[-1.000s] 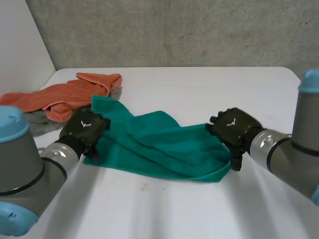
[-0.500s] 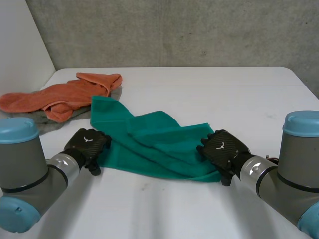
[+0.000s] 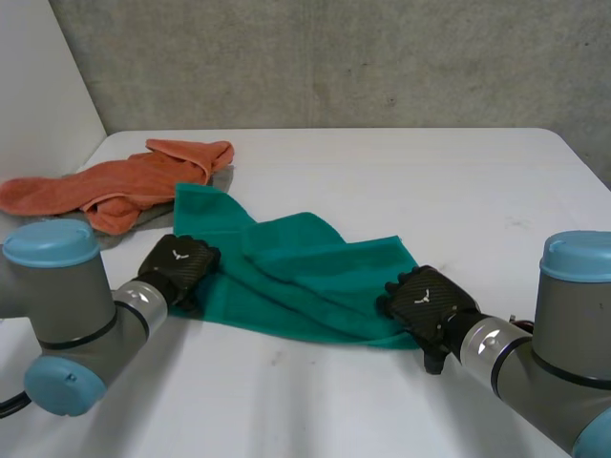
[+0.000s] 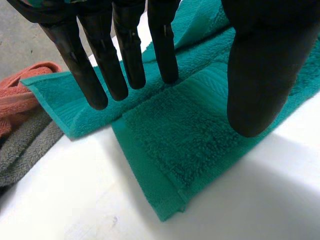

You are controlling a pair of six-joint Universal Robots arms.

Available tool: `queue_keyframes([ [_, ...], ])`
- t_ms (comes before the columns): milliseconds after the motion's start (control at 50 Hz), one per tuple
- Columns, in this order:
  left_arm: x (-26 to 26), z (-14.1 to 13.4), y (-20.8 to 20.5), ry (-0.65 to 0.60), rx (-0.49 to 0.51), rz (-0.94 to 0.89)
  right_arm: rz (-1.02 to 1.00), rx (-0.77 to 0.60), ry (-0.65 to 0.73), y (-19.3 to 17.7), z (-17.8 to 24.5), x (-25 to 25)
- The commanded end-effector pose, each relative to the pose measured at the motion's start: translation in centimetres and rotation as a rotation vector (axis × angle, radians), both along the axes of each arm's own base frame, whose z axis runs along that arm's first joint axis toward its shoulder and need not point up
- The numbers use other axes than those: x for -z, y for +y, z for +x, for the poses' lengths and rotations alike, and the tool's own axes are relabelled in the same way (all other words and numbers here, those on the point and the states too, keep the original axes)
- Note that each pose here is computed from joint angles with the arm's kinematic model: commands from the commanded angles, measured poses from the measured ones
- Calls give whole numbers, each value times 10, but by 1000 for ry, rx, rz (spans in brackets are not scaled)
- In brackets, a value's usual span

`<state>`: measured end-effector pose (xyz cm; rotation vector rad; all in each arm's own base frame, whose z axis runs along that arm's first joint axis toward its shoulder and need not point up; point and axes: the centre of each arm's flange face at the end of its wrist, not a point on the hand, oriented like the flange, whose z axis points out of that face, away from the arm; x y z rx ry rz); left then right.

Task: Fold the laundry.

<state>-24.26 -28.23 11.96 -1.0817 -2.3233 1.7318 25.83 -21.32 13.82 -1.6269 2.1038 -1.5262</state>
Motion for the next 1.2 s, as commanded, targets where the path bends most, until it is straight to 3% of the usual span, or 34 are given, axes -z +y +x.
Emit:
queue_keyframes([
  [20, 4, -4, -4, -3, 8, 2, 8, 0, 3, 2, -1, 2],
  [320, 1, -6, -6, -2, 4, -14, -10, 8, -9, -1, -1, -1],
  [580, -50, -4, 13, 53, 7, -124, -84, 111, -32, -40, -8, -30],
  [900, -8, 4, 24, 3, 34, 31, -33, 116, -22, -37, -11, -23],
  [1200, 4, -2, 1, 12, 32, -5, -16, 119, -15, -34, -13, -18],
])
